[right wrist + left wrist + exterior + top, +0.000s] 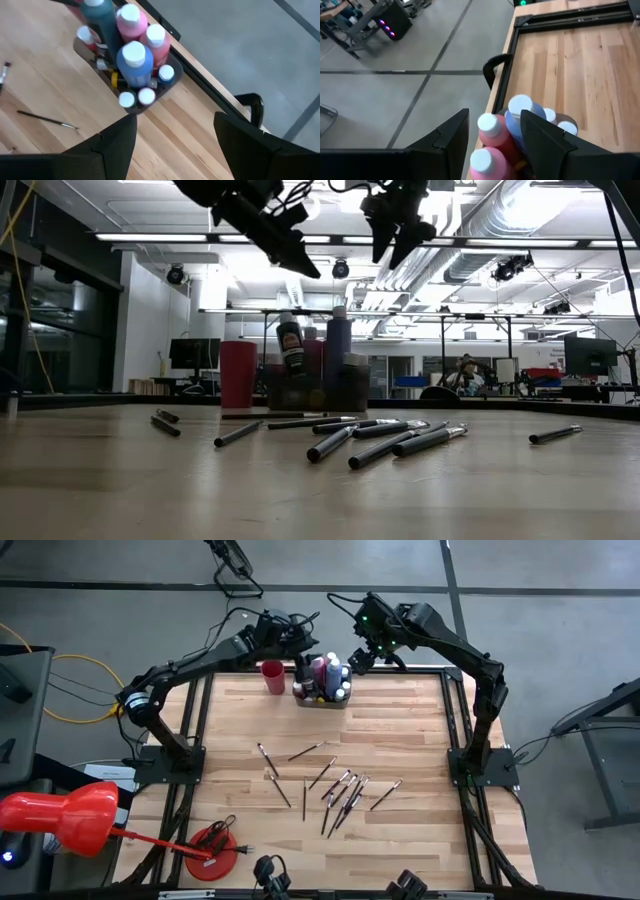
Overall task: Pick & Place Paint Supplies
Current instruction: Put the black paint brush into the pink cup
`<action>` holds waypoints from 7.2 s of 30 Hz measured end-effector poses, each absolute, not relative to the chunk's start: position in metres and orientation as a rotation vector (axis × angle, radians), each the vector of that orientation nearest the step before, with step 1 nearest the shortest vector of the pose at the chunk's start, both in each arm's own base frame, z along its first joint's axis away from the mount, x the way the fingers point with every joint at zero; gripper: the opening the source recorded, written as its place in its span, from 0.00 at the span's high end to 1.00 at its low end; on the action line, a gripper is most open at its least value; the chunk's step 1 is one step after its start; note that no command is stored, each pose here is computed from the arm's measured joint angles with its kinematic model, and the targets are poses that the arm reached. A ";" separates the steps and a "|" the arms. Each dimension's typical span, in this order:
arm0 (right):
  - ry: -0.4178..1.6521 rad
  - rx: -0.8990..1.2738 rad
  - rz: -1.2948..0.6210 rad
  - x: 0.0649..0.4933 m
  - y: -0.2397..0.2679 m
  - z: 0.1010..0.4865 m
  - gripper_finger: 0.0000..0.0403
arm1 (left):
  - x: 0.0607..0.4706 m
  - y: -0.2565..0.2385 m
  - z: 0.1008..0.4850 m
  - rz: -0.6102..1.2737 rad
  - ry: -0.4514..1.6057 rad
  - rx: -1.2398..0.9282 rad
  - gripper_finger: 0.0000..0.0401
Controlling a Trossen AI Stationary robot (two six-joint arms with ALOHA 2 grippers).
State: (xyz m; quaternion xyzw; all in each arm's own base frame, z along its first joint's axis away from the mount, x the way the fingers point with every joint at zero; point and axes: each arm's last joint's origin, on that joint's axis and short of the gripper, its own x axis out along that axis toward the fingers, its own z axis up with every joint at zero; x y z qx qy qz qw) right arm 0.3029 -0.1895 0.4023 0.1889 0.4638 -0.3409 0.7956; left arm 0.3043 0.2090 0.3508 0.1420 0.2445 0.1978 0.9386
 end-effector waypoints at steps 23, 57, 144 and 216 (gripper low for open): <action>1.213 0.327 -0.607 0.306 -0.151 0.395 0.36 | 0.246 0.168 0.369 0.325 0.704 0.282 0.57; 1.104 0.646 -0.870 0.233 -0.016 0.297 0.36 | 0.204 0.043 0.267 0.732 0.798 -0.255 0.57; 0.878 1.639 -1.659 0.230 0.045 0.126 0.97 | 0.214 0.034 0.272 0.247 0.799 0.286 0.57; 0.002 0.259 -0.055 0.238 -0.056 0.376 0.99 | 0.298 0.039 0.348 0.172 -0.011 -0.087 0.32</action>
